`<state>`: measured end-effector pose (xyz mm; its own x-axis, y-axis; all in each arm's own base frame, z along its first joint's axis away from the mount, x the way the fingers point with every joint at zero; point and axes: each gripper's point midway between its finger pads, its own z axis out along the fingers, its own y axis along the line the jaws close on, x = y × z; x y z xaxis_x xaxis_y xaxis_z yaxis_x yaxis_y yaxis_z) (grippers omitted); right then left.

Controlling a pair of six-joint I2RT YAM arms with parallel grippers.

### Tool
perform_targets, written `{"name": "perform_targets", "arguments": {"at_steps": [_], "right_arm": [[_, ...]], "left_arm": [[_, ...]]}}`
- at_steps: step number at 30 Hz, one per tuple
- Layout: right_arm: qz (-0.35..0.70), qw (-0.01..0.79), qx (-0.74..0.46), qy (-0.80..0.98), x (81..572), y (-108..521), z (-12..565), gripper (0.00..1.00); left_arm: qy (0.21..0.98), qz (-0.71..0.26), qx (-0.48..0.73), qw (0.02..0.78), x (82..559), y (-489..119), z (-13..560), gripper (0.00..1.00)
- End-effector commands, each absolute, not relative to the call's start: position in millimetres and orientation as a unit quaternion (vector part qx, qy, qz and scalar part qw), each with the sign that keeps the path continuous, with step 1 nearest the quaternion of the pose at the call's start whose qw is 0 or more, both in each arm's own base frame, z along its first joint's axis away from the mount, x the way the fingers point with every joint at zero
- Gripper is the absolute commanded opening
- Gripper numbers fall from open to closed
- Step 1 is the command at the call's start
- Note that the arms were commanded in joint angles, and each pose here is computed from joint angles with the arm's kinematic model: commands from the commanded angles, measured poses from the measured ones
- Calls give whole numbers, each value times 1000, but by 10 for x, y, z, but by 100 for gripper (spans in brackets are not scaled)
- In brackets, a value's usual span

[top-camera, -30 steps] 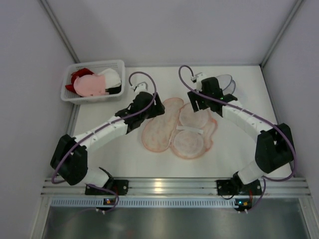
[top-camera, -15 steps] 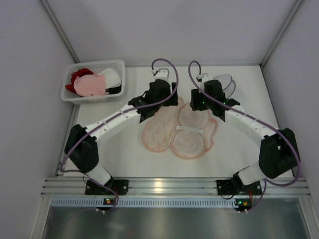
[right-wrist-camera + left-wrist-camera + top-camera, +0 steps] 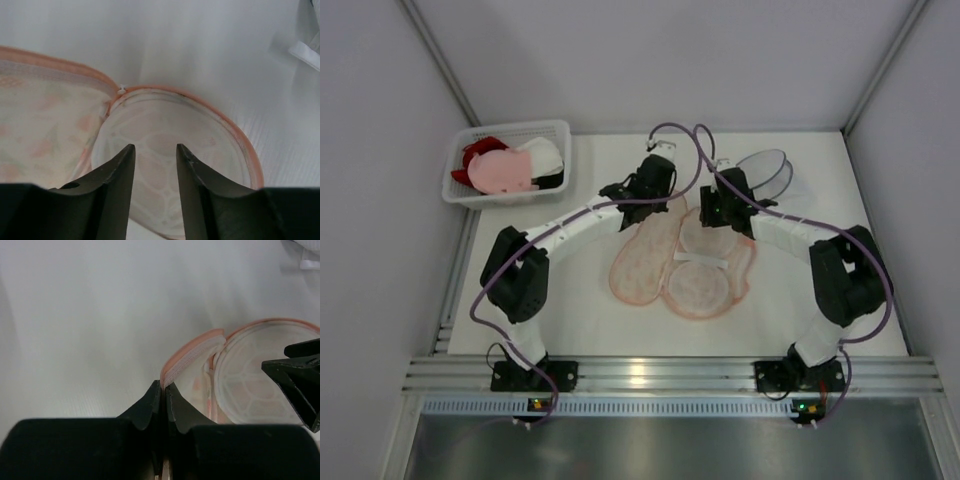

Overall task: Place the bra in the laundry bag and zip it closed
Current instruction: Open the laundry bag at the center of the board.

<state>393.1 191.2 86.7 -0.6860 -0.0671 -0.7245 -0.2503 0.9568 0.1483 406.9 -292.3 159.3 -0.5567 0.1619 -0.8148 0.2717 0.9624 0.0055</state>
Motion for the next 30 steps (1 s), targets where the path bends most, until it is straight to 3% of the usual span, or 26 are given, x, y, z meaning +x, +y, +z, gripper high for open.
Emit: {"name": "perform_targets", "arguments": {"at_steps": [1,3,5,14,30], "right_arm": [[98,411,-56,905,4135,1831,780,37],[88,399,-57,911,4154,1825,647,29],[77,392,-55,915,4175,1797,558,23],[51,379,-51,923,4183,1714,306,18],[41,373,-36,926,4180,1617,209,15]], "left_arm": [[883,-103,71,452,4210,-3017,1635,7],[892,-128,29,432,4263,-2916,1570,0],[896,-152,-20,417,4353,-2762,1544,0],[902,-157,-45,400,4426,-2464,1463,0],[924,-133,-50,354,4404,-1698,742,0]]}}
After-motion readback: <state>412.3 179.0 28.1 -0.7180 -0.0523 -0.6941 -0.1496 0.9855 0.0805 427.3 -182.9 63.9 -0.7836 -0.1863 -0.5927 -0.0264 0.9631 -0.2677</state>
